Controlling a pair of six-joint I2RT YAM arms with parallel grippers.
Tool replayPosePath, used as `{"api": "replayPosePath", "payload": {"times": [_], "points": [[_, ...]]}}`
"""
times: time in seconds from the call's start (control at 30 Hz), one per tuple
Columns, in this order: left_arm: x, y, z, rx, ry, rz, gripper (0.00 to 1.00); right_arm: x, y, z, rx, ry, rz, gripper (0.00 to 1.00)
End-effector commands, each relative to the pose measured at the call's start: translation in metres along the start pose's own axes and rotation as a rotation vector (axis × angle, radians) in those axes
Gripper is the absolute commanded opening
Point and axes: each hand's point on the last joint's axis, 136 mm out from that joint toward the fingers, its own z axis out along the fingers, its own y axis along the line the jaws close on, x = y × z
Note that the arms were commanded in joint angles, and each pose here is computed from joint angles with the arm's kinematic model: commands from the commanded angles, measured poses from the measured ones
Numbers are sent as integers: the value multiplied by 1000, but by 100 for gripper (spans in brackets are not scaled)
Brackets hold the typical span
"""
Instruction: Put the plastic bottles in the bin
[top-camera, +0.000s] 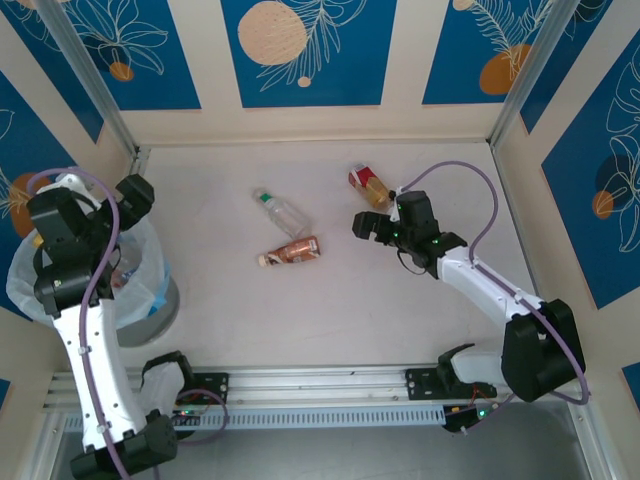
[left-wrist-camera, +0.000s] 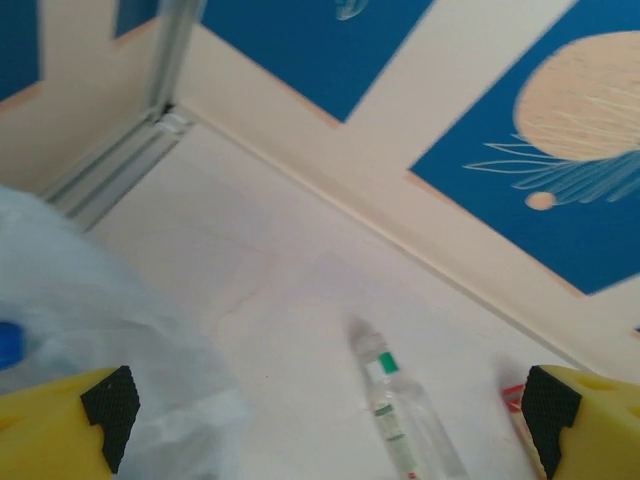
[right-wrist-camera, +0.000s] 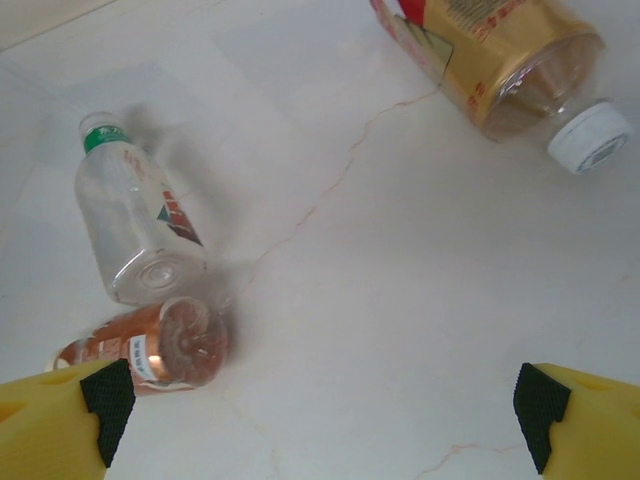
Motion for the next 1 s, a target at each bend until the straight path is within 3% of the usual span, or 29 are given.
{"api": "replayPosePath", "payload": {"times": [0.0,0.43,0.63,0.97], "points": [[4,-34,-1,134,5,30,99,-9,-11,0,37,14,-48,99],[52,-120,21,401,192,190,99,-13,-65,15,99,121,-135,97],[79,-154,23,522,270,294,99,-22,-70,32,6,232,-144,99],[100,-155,33,555,287,330,99,-46,-85,88,45,329,-209,99]]}}
